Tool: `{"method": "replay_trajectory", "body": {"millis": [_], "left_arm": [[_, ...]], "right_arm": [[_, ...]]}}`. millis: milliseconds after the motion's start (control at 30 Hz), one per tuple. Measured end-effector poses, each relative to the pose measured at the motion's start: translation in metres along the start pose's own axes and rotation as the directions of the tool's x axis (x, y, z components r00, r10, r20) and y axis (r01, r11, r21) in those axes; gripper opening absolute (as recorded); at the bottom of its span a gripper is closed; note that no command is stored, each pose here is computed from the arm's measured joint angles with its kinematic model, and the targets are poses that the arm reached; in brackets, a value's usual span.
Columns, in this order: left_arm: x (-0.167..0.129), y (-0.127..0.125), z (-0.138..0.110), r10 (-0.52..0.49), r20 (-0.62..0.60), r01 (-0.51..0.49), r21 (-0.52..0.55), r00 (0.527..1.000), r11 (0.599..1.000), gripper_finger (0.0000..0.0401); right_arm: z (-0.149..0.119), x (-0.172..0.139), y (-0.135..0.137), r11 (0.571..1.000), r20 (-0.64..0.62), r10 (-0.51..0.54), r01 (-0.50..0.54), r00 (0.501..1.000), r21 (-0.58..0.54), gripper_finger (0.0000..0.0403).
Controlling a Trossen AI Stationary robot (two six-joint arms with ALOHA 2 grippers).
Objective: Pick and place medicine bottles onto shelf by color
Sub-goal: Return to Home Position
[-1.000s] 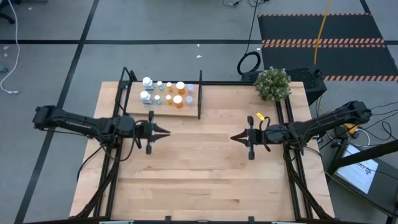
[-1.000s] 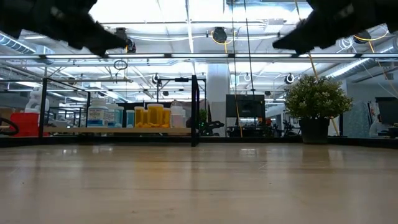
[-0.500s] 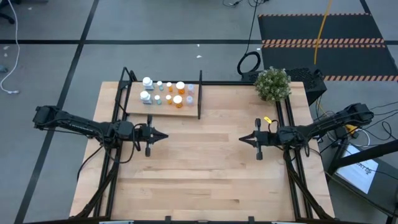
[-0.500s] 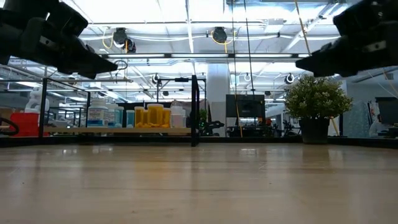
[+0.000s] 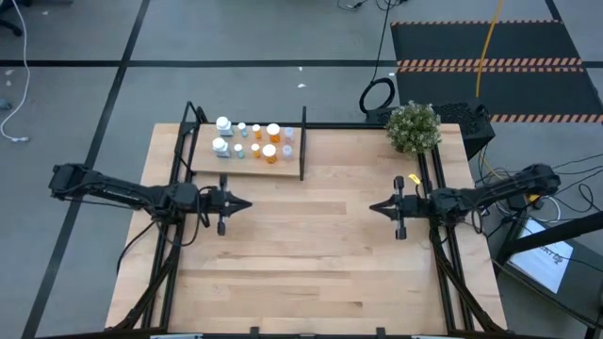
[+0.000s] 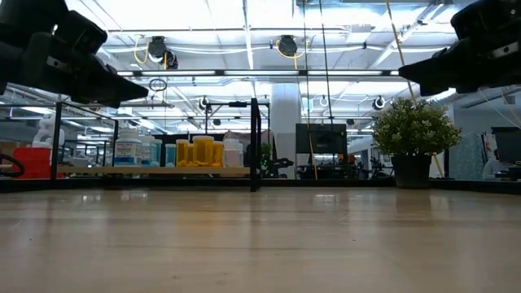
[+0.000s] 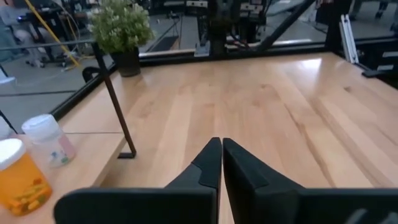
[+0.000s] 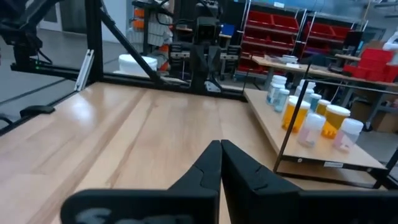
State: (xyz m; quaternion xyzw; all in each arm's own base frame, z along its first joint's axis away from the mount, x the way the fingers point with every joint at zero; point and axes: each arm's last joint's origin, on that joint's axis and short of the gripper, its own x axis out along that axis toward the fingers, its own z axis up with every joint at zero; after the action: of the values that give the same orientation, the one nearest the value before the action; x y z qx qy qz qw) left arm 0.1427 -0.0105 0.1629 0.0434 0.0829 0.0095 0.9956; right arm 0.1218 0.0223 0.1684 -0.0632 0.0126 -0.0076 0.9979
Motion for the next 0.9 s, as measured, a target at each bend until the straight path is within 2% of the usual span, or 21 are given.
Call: {"method": "replay_trajectory", "body": {"millis": [400, 567, 767, 900], "left_arm": [[-0.011, 0.001, -0.003, 0.005, 0.073, -0.004, -0.008, 0.997, 1.000, 0.0007], [-0.011, 0.001, -0.004, 0.003, 0.055, -0.003, -0.006, 0.999, 1.000, 0.0020], [-0.011, 0.001, -0.005, 0.001, 0.051, -0.001, 0.000, 0.999, 1.000, 0.0005], [-0.011, 0.001, -0.005, 0.001, 0.051, -0.002, 0.006, 0.999, 1.000, 0.0008]], "right_arm": [[0.006, -0.022, -0.007, 0.999, 0.088, -0.013, 0.016, 0.996, -0.032, 0.0000], [0.004, -0.027, -0.008, 0.999, 0.085, -0.013, 0.016, 0.996, -0.038, 0.0000], [0.003, -0.027, -0.010, 0.998, 0.068, -0.031, 0.035, 0.997, -0.053, 0.0000], [0.003, -0.026, -0.013, 0.997, 0.079, 0.011, -0.005, 0.997, -0.074, 0.0000]]}}
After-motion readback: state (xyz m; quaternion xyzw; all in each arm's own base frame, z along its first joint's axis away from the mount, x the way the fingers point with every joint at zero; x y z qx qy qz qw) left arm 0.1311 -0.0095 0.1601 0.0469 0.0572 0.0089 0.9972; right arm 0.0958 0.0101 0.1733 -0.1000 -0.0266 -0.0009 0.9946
